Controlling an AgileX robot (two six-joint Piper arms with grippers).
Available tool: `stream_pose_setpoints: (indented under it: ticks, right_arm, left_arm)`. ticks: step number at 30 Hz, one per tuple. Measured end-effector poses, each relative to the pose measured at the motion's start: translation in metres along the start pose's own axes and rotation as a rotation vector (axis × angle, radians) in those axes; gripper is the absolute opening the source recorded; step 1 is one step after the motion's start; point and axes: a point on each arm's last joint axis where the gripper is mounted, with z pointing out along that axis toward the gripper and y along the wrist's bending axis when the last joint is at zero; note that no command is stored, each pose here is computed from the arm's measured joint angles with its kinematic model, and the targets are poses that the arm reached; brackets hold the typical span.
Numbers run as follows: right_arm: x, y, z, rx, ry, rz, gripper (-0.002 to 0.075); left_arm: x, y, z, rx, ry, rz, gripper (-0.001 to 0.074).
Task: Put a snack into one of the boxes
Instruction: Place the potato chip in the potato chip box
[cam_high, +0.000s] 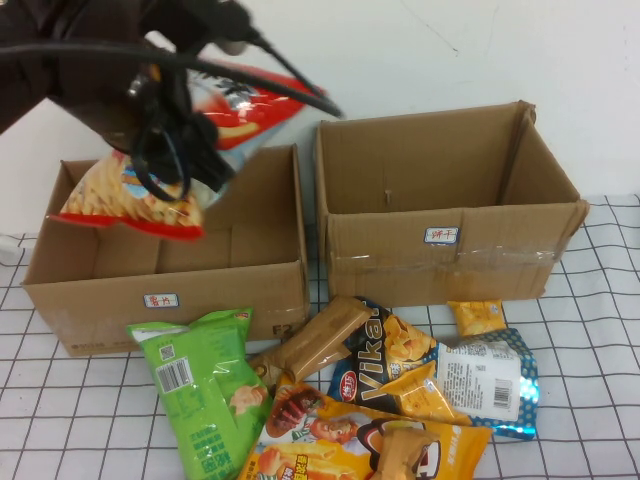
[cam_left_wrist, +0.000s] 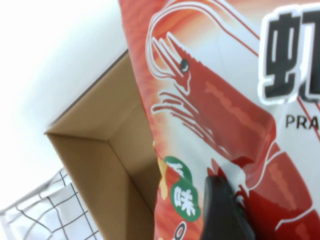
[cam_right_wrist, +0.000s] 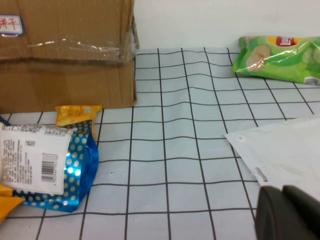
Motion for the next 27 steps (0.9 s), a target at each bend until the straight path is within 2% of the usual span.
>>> stream_pose_setpoints:
  ticks: [8, 15, 17, 20, 22, 24, 27]
  right_arm:
    - [0.0, 0.0, 0.0, 0.0, 0.0, 0.0, -0.0001]
    - [0.0, 0.0, 0.0, 0.0, 0.0, 0.0, -0.0001]
    - [0.0, 0.0, 0.0, -0.002, 0.0, 0.004, -0.0001]
    - [0.0, 0.001, 0.0, -0.015, 0.001, 0.035, -0.0001]
    - [0.0, 0.003, 0.0, -0.035, 0.002, 0.082, -0.0001]
    - [0.0, 0.007, 0.0, -0.072, 0.004, 0.17, -0.0001]
    - [-0.001, 0.012, -0.001, -0.138, 0.009, 0.323, -0.0001]
  left_arm:
    - [0.015, 0.051, 0.085, 0.009, -0.003, -0.15, 0.0355]
    - [0.028, 0.058, 0.16, -0.01, 0.012, -0.128, 0.0355]
    - [0.032, 0.056, 0.171, -0.011, 0.028, -0.12, 0.0393]
    - [0.034, 0.055, 0.176, -0.017, 0.036, -0.174, 0.0503]
    - [0.031, 0.059, 0.167, -0.029, 0.033, -0.21, 0.0522]
    - [0.027, 0.064, 0.149, -0.047, 0.006, -0.232, 0.0482]
    - [0.017, 0.075, 0.105, -0.084, -0.072, -0.248, 0.0325]
